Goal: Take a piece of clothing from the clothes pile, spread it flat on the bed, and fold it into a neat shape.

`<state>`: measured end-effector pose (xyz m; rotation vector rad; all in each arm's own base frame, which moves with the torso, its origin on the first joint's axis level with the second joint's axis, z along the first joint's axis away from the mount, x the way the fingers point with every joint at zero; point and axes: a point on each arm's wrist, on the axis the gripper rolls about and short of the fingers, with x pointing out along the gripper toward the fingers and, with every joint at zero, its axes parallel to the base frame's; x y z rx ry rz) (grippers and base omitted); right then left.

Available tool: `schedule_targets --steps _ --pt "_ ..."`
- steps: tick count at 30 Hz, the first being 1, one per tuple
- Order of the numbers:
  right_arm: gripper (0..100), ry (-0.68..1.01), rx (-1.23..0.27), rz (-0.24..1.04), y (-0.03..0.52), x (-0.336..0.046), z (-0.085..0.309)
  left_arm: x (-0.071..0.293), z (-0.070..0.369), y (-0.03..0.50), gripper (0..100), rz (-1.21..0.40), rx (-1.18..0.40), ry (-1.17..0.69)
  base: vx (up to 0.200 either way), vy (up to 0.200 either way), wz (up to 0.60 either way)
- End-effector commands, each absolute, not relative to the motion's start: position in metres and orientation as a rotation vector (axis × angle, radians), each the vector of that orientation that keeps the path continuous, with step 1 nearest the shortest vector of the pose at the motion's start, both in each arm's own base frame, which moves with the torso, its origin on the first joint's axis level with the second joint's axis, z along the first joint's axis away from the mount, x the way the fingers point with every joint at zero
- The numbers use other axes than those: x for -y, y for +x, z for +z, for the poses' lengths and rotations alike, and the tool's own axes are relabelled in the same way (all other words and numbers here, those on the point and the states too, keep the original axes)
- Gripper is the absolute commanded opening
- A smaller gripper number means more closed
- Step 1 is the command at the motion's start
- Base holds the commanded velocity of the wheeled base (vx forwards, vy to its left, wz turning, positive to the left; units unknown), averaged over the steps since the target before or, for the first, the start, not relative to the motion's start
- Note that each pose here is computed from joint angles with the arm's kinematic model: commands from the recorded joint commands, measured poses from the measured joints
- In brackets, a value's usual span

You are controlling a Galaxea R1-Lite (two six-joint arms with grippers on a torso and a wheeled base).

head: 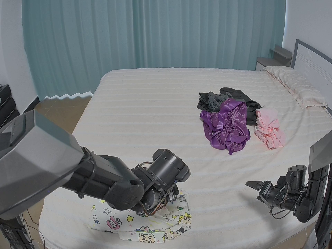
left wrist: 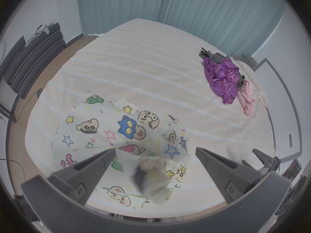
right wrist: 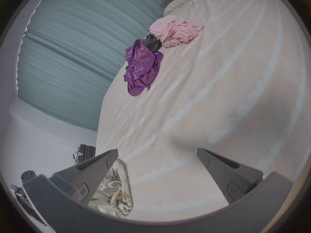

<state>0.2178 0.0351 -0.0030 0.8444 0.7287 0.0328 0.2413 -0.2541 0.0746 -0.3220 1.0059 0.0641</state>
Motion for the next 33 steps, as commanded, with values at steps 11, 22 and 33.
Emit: schedule_targets --steps 11,22,33 --pt "100 0.837 -0.757 0.028 0.213 -0.036 -0.006 0.185 0.161 0.177 100 -0.032 -0.938 -0.53 0.0 0.0 0.0" --pt "100 0.79 -0.761 0.038 0.21 -0.053 -0.007 0.122 0.191 0.139 100 -0.128 -1.007 -0.809 -0.091 0.0 0.0" --pt "100 0.727 -0.796 0.165 0.202 -0.083 -0.005 0.091 0.189 0.137 100 -0.127 -1.054 -0.932 0.0 0.0 0.0"
